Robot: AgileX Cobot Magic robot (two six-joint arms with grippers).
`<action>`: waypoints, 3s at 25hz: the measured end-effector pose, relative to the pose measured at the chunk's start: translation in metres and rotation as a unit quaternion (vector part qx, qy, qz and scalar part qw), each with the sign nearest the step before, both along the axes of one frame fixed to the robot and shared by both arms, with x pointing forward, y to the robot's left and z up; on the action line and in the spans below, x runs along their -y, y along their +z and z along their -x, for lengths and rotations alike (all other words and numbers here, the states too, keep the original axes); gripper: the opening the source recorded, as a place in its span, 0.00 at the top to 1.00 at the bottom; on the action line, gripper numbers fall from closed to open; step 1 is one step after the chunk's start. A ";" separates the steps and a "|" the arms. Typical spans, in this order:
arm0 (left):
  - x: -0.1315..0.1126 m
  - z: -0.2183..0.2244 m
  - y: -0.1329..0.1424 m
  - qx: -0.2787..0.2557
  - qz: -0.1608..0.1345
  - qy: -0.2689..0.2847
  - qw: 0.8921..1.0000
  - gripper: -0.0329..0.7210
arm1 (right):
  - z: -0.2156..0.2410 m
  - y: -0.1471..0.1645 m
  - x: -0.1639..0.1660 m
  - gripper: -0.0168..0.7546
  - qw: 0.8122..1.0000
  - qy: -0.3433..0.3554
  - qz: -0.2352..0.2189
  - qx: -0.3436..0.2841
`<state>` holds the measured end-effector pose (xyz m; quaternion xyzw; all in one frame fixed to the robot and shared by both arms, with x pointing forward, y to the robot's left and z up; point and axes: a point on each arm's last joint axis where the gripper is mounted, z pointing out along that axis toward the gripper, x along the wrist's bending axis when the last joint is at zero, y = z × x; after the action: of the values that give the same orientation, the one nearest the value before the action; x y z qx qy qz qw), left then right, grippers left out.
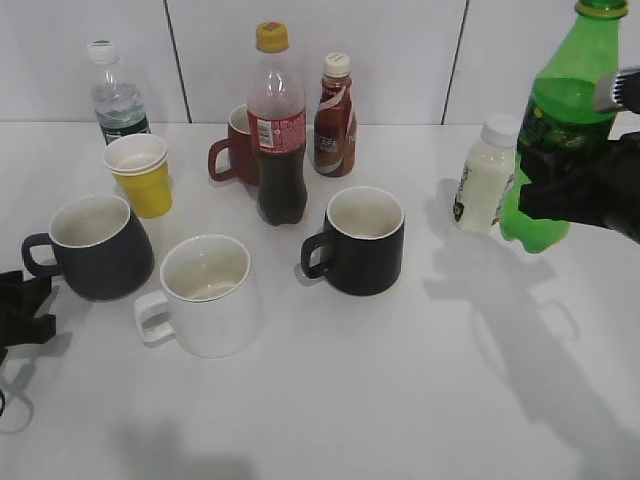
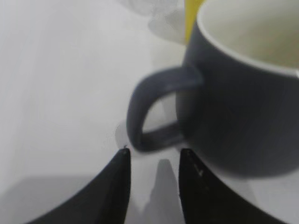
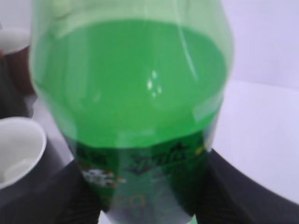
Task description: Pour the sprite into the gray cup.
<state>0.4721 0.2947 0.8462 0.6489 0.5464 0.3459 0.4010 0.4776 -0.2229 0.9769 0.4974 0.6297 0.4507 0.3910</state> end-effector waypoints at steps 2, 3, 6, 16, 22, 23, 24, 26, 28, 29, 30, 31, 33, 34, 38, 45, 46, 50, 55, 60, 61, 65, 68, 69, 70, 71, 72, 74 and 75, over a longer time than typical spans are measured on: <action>0.000 0.003 0.002 -0.001 0.000 0.000 1.000 0.58 | -0.001 -0.007 0.002 0.49 1.000 -0.015 -0.018 0.013; 0.000 0.009 0.002 -0.006 0.000 0.000 1.000 0.57 | -0.002 -0.013 0.002 0.49 0.999 -0.021 -0.022 0.014; 0.001 0.013 0.010 0.003 0.000 0.000 1.000 0.54 | -0.003 -0.033 0.005 0.49 0.999 -0.037 -0.029 0.016; 0.002 0.017 0.043 0.072 -0.002 -0.005 0.997 0.54 | 0.000 -0.090 -0.002 0.49 0.999 -0.002 -0.050 -0.002; 0.000 0.016 0.074 0.110 0.012 0.009 0.994 0.53 | 0.001 -0.083 -0.005 0.17 0.999 0.016 -0.049 0.012; 0.000 0.015 0.079 0.107 0.011 0.012 0.994 0.53 | 0.001 -0.076 -0.004 0.15 0.998 0.018 -0.048 0.028; -0.001 0.014 0.085 0.106 0.009 0.014 0.994 0.53 | 0.001 -0.067 -0.004 0.14 0.998 0.019 -0.046 0.047; -0.003 0.011 0.099 0.094 0.008 0.023 0.995 0.53 | 0.000 -0.045 -0.005 0.14 0.994 0.023 -0.047 0.092; -0.004 0.008 0.121 0.089 0.011 0.033 0.995 0.53 | -0.004 -0.017 -0.007 0.14 0.990 0.027 -0.050 0.127; -0.005 0.007 0.132 0.086 0.014 0.040 0.995 0.53 | -0.005 0.000 -0.008 0.14 0.988 0.030 -0.050 0.140; -0.007 0.006 0.148 0.079 0.019 0.053 0.995 0.53 | -0.007 0.018 -0.009 0.14 0.988 0.034 -0.049 0.145; -0.008 0.008 0.165 0.076 0.023 0.064 0.995 0.53 | -0.010 0.035 -0.011 0.14 0.988 0.039 -0.047 0.141; -0.010 0.014 0.197 0.044 0.019 0.089 0.995 0.53 | -0.006 0.077 -0.012 0.16 0.988 0.049 -0.050 0.139; -0.011 0.022 0.214 0.030 0.018 0.101 0.994 0.53 | -0.001 0.098 -0.011 0.17 0.988 0.057 -0.051 0.131; -0.016 0.066 0.259 0.002 0.014 0.135 0.991 0.53 | 0.035 0.153 -0.003 0.22 0.992 0.083 -0.046 0.084; -0.018 0.159 0.271 -0.038 0.034 0.169 0.984 0.53 | 0.117 0.154 0.023 0.23 0.990 0.104 -0.026 -0.087; -0.018 0.170 0.269 -0.044 0.039 0.171 0.984 0.53 | 0.127 0.149 0.026 0.23 0.988 0.100 -0.023 -0.116; -0.017 0.209 0.250 -0.094 0.038 0.173 0.980 0.53 | 0.170 0.116 0.046 0.23 0.970 0.074 0.007 -0.233; -0.011 0.240 0.220 -0.070 0.021 0.128 0.989 0.53 | 0.220 0.083 0.070 0.23 0.976 0.048 0.004 -0.211; -0.006 0.244 0.216 0.004 0.031 0.096 0.995 0.53 | 0.242 0.078 0.083 0.23 0.995 0.039 -0.020 -0.093; -0.006 0.242 0.216 0.002 0.032 0.094 0.995 0.53 | 0.243 0.078 0.084 0.23 0.995 0.039 -0.021 -0.088; -0.005 0.240 0.216 -0.001 0.033 0.094 0.995 0.53 | 0.243 0.079 0.083 0.23 0.996 0.039 -0.023 -0.082; -0.005 0.240 0.217 0.000 0.033 0.093 0.995 0.53 | 0.243 0.079 0.083 0.23 0.996 0.038 -0.024 -0.081; -0.005 0.240 0.217 0.000 0.033 0.093 0.995 0.53 | 0.243 0.079 0.083 0.23 0.996 0.038 -0.024 -0.081; -0.005 0.240 0.217 0.001 0.033 0.093 0.995 0.53 | 0.243 0.079 0.083 0.23 0.996 0.033 -0.024 -0.081; -0.005 0.242 0.217 0.006 0.033 0.091 0.995 0.53 | 0.243 0.079 0.083 0.23 0.996 0.023 -0.025 -0.080; -0.005 0.243 0.217 0.009 0.034 0.090 0.995 0.53 | 0.243 0.079 0.083 0.23 0.996 0.008 -0.026 -0.080; -0.005 0.243 0.217 0.012 0.034 0.089 0.995 0.55 | 0.244 0.079 0.083 0.23 0.996 -0.031 -0.031 -0.078; -0.005 0.243 0.217 0.012 0.034 0.088 0.995 0.56 | 0.244 0.079 0.083 0.23 0.995 -0.054 -0.032 -0.078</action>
<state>0.2288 0.3001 1.0629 0.5798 0.6079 0.3692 0.3974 0.2335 -0.3054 1.0556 0.5764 0.6157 0.4092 0.3482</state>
